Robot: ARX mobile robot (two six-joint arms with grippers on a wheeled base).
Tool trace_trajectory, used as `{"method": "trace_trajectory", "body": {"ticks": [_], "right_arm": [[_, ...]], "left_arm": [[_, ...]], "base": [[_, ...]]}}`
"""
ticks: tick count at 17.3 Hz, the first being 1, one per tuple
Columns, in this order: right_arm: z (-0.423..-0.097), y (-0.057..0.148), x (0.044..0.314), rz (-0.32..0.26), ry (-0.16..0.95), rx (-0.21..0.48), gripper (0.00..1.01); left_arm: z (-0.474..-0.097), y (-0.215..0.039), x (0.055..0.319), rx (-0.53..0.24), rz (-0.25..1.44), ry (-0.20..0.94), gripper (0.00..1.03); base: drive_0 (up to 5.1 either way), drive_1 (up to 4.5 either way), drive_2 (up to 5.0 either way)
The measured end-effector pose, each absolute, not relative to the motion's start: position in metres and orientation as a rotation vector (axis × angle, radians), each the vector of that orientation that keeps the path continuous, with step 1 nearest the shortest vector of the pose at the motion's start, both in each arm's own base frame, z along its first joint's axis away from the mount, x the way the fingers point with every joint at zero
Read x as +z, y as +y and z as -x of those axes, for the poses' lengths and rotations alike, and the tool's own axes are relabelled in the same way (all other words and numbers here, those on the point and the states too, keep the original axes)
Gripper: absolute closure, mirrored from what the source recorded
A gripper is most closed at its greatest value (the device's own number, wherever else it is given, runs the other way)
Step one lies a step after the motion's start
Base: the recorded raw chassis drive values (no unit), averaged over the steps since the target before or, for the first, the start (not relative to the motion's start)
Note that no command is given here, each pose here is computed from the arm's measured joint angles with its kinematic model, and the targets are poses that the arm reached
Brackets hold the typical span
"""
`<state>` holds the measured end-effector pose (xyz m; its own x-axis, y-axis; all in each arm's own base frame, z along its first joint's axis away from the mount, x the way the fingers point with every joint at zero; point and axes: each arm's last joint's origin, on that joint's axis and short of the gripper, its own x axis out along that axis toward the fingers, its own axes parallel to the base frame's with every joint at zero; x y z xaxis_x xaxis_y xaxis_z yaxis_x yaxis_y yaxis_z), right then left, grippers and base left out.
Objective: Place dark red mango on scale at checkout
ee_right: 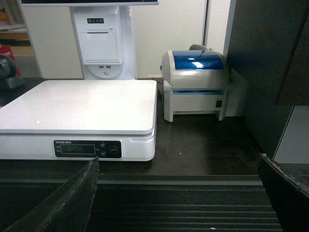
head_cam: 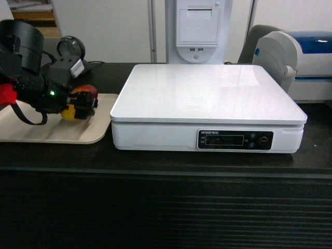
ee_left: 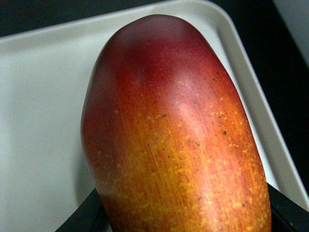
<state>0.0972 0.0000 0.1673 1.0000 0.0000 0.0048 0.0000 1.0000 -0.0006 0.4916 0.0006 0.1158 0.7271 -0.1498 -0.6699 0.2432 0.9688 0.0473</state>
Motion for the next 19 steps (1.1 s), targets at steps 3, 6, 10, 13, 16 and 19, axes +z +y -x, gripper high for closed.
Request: {"method": "trace_trajectory", "body": {"ticks": [3,6,10,13,16,19], "right_arm": [[-0.097,0.000,0.167,0.001,-0.004,0.000,0.03],[-0.097,0.000,0.167,0.001,-0.005,0.000,0.03],[-0.097,0.000,0.167,0.001,-0.004,0.000,0.03],[-0.097,0.000,0.167,0.001,-0.005,0.000,0.03],[-0.097,0.000,0.167,0.001,-0.004,0.000,0.03],[-0.097,0.000,0.167,0.001,-0.005,0.000,0.03]], "left_arm": [[-0.480,-0.015,0.174,-0.232,-0.164,0.601,0.44],[-0.467,-0.061,0.227,-0.300,-0.190,0.484,0.44],[-0.467,-0.140,0.232,-0.407,-0.170,0.489,0.45],[-0.463,-0.223,0.217,-0.520,-0.167,0.530,0.45],[-0.465,-0.245,0.190,-0.524,-0.187,0.600,0.45],[-0.467,-0.252,0.175,-0.511,-0.203,0.644,0.45]], "base": [[0.0,0.00,0.0],[0.0,0.00,0.0],[0.0,0.00,0.0],[0.0,0.00,0.0],[0.0,0.00,0.0],[0.0,0.00,0.0]]}}
